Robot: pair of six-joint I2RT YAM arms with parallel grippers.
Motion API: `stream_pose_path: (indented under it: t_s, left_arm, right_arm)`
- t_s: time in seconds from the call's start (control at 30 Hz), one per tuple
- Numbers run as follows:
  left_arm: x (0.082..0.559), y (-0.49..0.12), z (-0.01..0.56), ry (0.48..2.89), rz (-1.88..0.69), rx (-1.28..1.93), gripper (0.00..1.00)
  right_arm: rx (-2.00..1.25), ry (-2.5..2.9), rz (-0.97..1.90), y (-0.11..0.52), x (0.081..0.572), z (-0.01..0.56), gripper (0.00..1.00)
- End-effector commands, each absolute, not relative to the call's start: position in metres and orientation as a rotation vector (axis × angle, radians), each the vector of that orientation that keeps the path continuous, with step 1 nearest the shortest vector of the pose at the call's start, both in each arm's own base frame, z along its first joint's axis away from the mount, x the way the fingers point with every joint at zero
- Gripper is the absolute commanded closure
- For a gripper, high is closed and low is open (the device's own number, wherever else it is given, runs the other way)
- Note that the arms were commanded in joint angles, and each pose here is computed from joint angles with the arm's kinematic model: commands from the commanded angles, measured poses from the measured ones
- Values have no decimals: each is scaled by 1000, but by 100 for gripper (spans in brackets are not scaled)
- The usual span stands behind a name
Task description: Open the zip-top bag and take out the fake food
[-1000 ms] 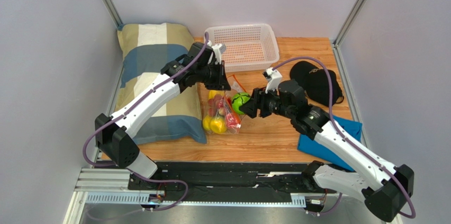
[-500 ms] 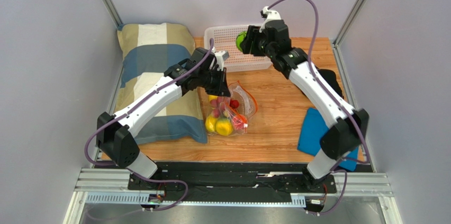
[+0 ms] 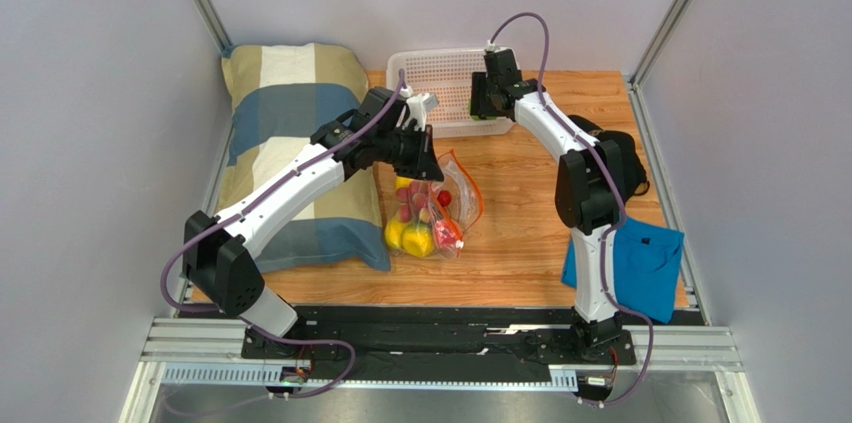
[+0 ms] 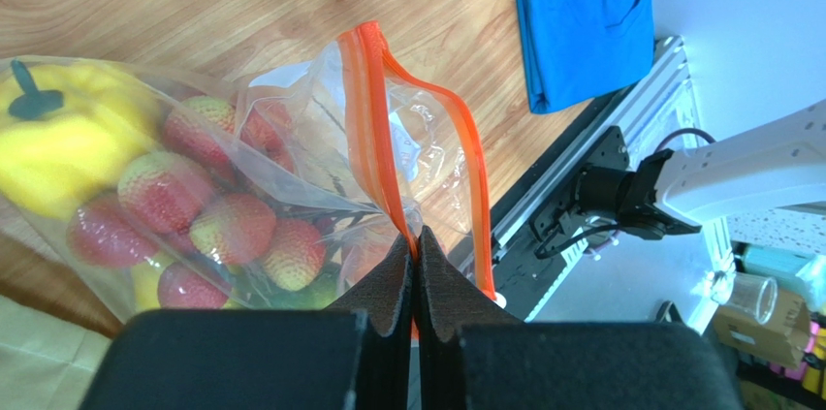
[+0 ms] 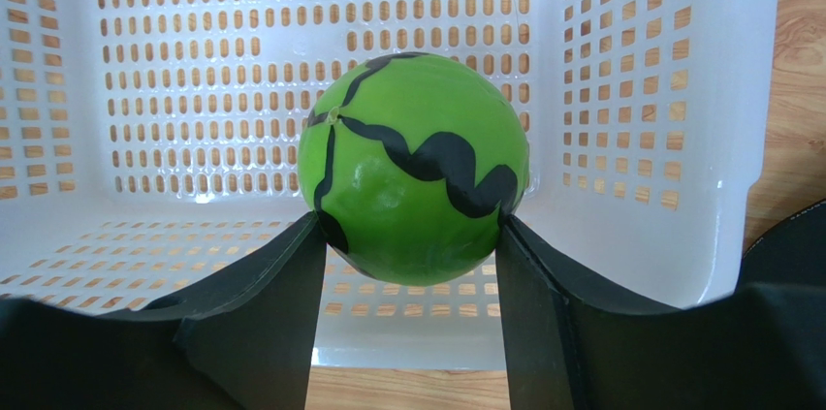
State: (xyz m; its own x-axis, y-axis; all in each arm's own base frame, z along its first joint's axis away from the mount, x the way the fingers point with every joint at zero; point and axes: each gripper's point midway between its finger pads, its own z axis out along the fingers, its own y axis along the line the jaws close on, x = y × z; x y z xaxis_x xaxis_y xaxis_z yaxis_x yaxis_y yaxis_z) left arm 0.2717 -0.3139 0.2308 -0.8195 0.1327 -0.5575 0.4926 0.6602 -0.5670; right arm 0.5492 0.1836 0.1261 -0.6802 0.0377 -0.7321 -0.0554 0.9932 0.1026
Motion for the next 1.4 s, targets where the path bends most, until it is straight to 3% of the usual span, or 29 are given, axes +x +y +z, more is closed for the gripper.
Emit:
stream_pose_path:
  t_s: [0.0, 0.13, 0.2, 0.27, 0.37, 0.43, 0.57, 0.6, 0.87, 1.17, 1.37]
  left_arm:
    - [279, -329, 263, 2317, -1115, 473, 100]
    - [282, -327, 261, 2320, -1092, 454, 100]
    - [281, -326, 260, 2319, -1084, 463, 100]
    - [281, -323, 258, 2324, -1069, 464, 100]
    - [279, -320, 258, 2319, -1056, 471, 100]
    - [277, -320, 257, 2317, -1055, 481, 100]
    - [274, -319, 258, 2325, -1066, 483, 100]
    - [274, -320, 259, 2322, -1072, 482, 100]
    - [267, -317, 265, 2314, -1091, 478, 100]
    - [265, -316, 264, 2319, -1090, 497, 100]
    - [263, -315, 259, 2337, -1083, 510, 100]
  right_arm:
    - [-20, 2230, 172, 182, 564, 167, 44]
    - [0, 2296, 207, 180, 535, 196, 21]
    - [4, 2312, 278, 189, 506, 226, 18]
    - [-49, 2418, 290, 196, 461, 217, 18]
    - [-138, 2427, 343, 201, 389, 236, 21]
    - [-224, 2363, 464, 208, 348, 265, 31]
    - [-424, 2378, 874, 256, 267, 261, 53]
    - [-454, 2337, 936, 266, 259, 266, 59]
    - [-522, 2384, 1051, 297, 231, 220, 64]
    - [-597, 2470, 1045, 289, 211, 178, 51]
    - [-568, 2399, 1049, 281, 207, 209, 37]
